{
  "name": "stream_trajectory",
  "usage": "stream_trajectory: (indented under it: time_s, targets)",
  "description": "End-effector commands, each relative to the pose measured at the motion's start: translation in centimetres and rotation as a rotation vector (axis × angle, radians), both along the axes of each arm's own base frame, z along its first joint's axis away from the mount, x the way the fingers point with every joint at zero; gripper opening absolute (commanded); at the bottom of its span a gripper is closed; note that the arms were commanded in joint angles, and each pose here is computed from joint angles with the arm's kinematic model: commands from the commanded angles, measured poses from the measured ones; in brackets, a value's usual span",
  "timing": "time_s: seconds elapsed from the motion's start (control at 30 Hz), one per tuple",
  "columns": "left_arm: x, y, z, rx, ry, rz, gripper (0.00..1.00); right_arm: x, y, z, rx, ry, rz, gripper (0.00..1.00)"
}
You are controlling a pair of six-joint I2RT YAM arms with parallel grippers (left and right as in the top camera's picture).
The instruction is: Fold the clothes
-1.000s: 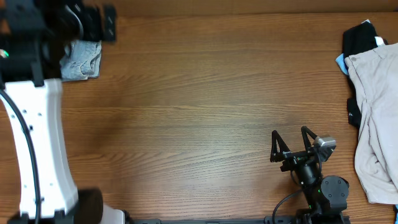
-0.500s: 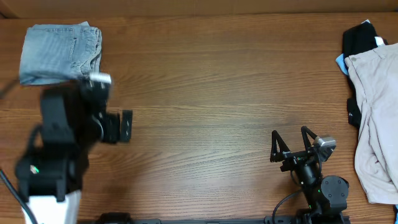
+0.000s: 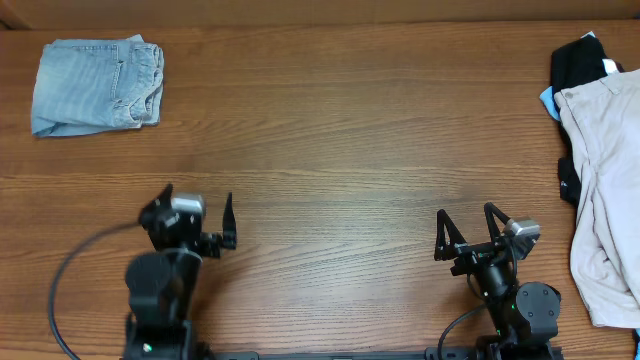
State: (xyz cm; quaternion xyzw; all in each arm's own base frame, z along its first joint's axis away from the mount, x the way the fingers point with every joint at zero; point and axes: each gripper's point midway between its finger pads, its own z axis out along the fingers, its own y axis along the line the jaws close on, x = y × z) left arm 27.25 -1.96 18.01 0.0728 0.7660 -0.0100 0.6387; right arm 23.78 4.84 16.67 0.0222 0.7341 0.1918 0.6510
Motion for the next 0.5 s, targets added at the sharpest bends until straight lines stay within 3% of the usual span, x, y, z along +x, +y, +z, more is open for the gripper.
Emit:
stream_trajectory:
  time_s: [0.0,0.27,0.47]
  targets:
    - [-1.2,-0.5,-1.5,-0.039,-0.058,-0.023,1.0,0.0,0.0,0.3,0.001,-0.012,-0.002,1.0]
    - [-2.5,-0.4,-3.7,-0.039,-0.048,-0.022,1.0,0.0,0.0,0.3,0.001,-0.012,-0.002,1.0]
    - [-2.8,-0.3,-2.1,-0.034,-0.12,-0.014,1.0,0.0,0.0,0.3,0.001,-0.012,-0.002,1.0]
